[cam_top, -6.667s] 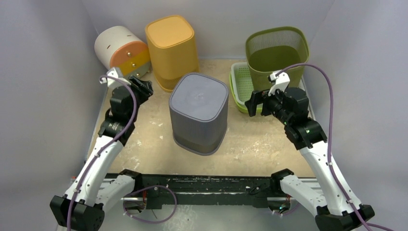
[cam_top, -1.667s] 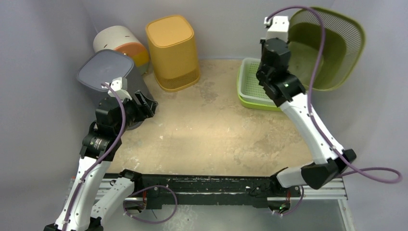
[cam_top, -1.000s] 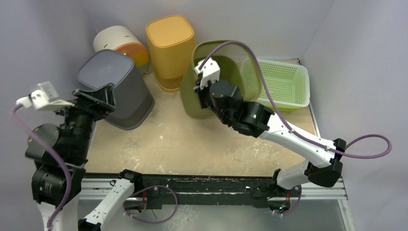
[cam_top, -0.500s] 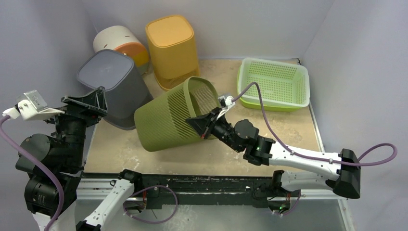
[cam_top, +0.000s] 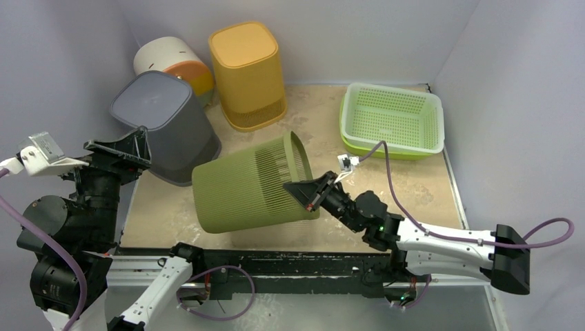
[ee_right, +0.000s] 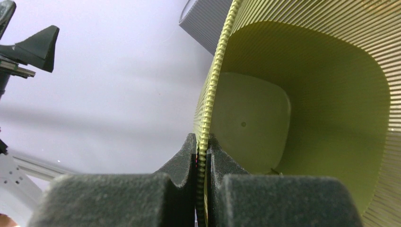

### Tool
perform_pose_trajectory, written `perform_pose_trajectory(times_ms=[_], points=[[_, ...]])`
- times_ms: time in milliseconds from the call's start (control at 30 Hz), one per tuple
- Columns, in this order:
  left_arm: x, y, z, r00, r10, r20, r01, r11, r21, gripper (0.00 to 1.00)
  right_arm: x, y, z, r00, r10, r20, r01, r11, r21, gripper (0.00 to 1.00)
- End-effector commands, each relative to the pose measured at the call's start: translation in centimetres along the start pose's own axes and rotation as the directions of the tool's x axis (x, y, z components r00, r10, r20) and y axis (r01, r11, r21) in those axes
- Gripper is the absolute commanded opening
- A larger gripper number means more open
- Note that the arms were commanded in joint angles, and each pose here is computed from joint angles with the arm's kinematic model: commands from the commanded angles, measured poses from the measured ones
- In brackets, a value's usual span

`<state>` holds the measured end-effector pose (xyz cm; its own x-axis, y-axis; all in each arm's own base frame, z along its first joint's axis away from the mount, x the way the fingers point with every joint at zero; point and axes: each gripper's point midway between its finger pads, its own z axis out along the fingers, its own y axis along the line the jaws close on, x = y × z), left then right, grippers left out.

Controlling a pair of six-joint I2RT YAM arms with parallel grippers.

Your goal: Turn the large container upside down

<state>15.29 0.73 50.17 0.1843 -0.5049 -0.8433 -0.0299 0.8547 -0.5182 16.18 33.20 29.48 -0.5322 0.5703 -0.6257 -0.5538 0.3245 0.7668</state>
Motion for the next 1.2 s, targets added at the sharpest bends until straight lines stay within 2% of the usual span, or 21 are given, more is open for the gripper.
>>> perform_pose_trajectory(times_ms=[0,133,367,667,833,967,1033,1100,1167], points=[[0.1,-0.2,0.2,1.0,-0.017,0.01,0.017,1.0,0.008,0.66,0.7,-2.0,-1.5,0.994,0.109,0.017,-0.11,0.994,0.03,0.0],[1.2,-0.2,0.8,1.0,-0.02,-0.015,0.02,1.0,0.011,0.66,3.1,-4.0,-2.0,0.992,0.117,-0.038,-0.115,0.992,0.059,0.0],[1.6,-0.4,1.3,0.999,-0.016,-0.028,0.016,1.0,0.016,0.66,3.9,-3.3,-1.7,0.994,0.098,-0.056,-0.099,0.995,-0.008,0.0],[1.3,-0.5,1.3,1.0,-0.006,-0.028,0.006,1.0,0.016,0.66,0.6,1.1,0.3,0.982,0.161,0.101,-0.131,0.958,-0.255,0.0],[1.1,-0.5,1.3,0.999,0.007,-0.033,-0.007,1.0,0.009,0.67,-1.4,2.7,1.9,0.959,0.232,0.165,-0.147,0.901,-0.409,0.0],[1.2,-0.2,1.3,0.999,0.017,-0.034,-0.018,1.0,-0.006,0.66,-2.5,0.0,1.8,0.915,0.368,0.163,-0.254,0.842,-0.476,0.0],[1.2,0.0,1.3,0.999,0.026,-0.036,-0.026,1.0,-0.013,0.66,-1.9,-3.1,2.1,0.889,0.441,0.125,-0.355,0.835,-0.421,0.0],[1.2,0.2,1.4,0.999,0.036,-0.04,-0.037,0.999,-0.024,0.66,-1.5,-5.2,1.6,0.882,0.454,0.123,-0.385,0.847,-0.366,0.0],[0.9,0.3,1.3,0.998,0.044,-0.036,-0.046,0.998,-0.031,0.66,-2.1,-6.1,0.4,0.892,0.427,0.149,-0.358,0.868,-0.343,0.0]])
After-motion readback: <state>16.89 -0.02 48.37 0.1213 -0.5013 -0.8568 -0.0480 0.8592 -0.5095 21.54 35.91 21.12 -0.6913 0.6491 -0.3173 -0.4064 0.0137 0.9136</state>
